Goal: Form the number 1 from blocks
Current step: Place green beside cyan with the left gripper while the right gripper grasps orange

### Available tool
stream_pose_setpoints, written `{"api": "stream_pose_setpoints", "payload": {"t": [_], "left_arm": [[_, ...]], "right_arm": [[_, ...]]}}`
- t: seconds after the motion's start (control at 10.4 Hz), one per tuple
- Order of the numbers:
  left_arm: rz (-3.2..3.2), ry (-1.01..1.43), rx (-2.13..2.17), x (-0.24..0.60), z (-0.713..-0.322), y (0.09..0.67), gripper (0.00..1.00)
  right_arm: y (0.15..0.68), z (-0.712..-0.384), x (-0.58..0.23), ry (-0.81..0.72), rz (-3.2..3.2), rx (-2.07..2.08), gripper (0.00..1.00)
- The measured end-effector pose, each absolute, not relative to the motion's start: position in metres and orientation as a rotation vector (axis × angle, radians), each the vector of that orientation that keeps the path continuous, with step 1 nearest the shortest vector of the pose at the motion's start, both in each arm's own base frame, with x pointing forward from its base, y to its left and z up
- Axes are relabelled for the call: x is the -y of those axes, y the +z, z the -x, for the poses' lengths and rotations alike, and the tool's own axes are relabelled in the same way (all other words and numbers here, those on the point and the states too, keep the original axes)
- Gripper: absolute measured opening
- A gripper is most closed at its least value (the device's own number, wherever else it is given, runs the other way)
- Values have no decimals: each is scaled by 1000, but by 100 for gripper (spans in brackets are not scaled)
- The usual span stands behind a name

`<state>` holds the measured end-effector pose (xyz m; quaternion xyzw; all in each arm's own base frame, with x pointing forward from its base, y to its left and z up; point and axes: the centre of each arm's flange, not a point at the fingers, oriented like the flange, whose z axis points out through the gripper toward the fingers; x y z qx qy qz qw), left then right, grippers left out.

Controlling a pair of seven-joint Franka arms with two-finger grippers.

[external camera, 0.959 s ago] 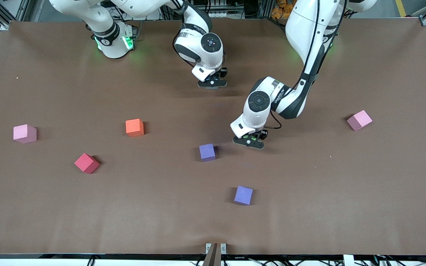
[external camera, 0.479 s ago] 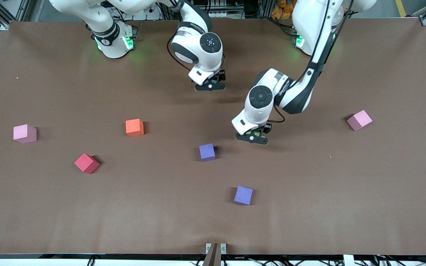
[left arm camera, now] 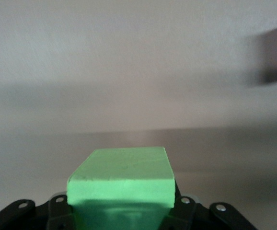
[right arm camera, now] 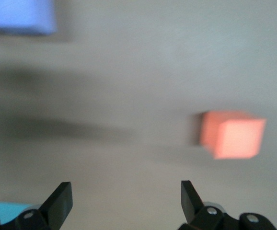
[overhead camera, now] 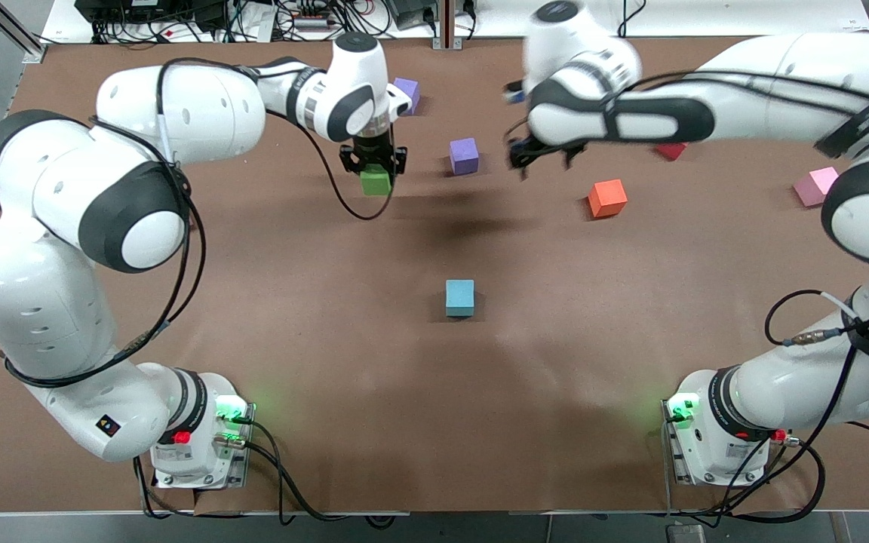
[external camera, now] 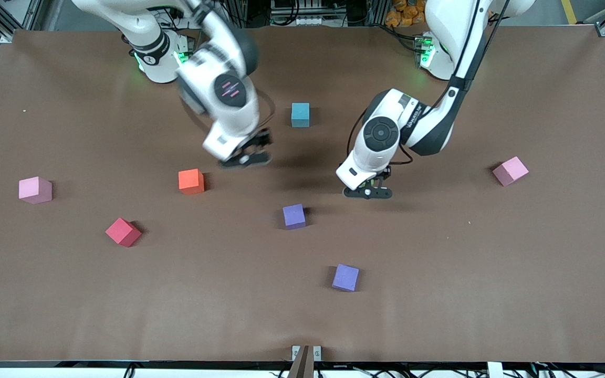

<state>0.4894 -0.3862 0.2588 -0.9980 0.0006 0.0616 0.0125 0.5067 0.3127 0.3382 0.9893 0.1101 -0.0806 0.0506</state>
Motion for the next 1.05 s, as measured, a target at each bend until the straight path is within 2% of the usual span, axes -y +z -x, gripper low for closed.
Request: {"api": "stream_pose_setpoints", "payload": {"t": [0.1, 0.29, 0.48, 0.67, 1.05], "left_arm": [[3102, 198, 61, 407, -471, 257, 65], [3079, 197, 174, 454, -424, 254, 66], [3077, 173, 196, 496, -378, 250, 66], [3107, 131, 174, 523, -348, 242, 66], [3161, 87, 102, 546, -321, 211, 66]], "right_arm": [[333, -534, -264, -262, -3005, -381, 100], [322, -559, -204, -291, -3004, -380, 100], [303, -557, -193, -311, -3007, -366, 100], [276, -548, -183, -310, -3016, -353, 100], [224, -522, -163, -287, -3053, -315, 100]]}}
